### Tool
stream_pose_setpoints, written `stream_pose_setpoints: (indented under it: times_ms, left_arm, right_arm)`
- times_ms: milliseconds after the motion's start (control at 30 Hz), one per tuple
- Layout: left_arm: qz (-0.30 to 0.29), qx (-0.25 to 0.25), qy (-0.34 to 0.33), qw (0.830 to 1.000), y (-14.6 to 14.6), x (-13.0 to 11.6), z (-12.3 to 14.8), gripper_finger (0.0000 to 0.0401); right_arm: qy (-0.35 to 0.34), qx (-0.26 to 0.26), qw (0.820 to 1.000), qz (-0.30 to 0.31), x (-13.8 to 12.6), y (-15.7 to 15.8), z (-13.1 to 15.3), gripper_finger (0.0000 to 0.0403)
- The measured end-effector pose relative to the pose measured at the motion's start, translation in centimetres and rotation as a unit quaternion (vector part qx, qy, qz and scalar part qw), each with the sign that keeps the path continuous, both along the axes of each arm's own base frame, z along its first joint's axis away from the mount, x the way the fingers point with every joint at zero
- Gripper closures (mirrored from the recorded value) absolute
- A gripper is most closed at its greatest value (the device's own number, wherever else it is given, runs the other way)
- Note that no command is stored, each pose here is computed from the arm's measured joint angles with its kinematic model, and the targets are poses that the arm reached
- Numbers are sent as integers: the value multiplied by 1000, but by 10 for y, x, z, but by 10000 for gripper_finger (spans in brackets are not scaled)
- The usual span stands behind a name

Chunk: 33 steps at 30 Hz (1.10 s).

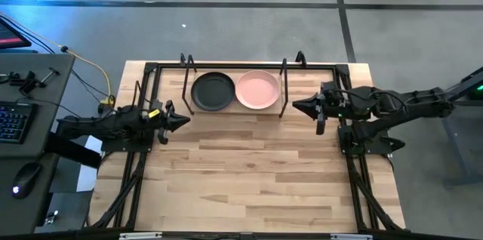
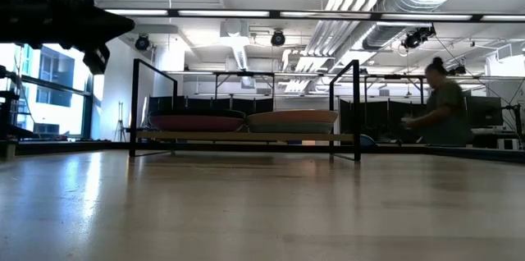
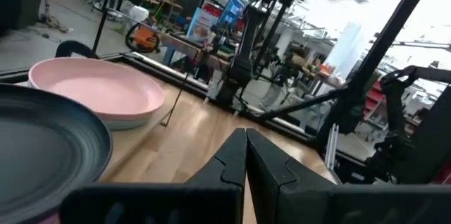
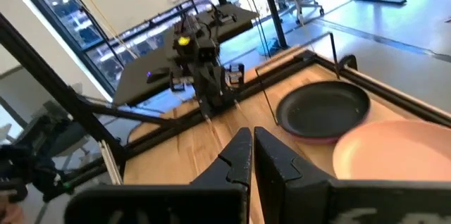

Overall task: Place and stack plates onto a shelf
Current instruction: Return to Home Position

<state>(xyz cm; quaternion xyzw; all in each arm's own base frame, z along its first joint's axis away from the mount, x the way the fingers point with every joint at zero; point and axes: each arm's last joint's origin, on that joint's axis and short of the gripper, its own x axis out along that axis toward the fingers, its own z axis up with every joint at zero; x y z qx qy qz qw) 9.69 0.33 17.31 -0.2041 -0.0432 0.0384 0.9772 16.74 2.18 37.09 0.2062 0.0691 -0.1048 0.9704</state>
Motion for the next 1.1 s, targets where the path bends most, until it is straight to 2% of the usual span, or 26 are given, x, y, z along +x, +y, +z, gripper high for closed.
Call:
stream_pose_setpoints:
  times_ms: [133,233,333,633,833,1100]
  left_arm:
    - [-1,-18,-3,1000,0,0,0,401]
    - [-3,-41,-5,999,0,0,0,401]
    - [-2,-43,-5,999,0,0,0,401]
    - [-2,-43,-4,999,0,0,0,401]
    - [-2,-43,-4,999,0,0,0,401]
    - [1,-43,5,999,0,0,-2,401]
  right_arm:
    - [12,13,1000,10,-11,-1,-25,403]
    - [12,45,998,30,-26,-2,-46,403]
    - [3,59,997,47,-43,-2,-67,403]
    - [-92,32,994,43,-81,-10,-121,403]
    - [-141,18,989,32,-95,-14,-137,403]
    - [-130,-18,991,36,-93,-18,-141,403]
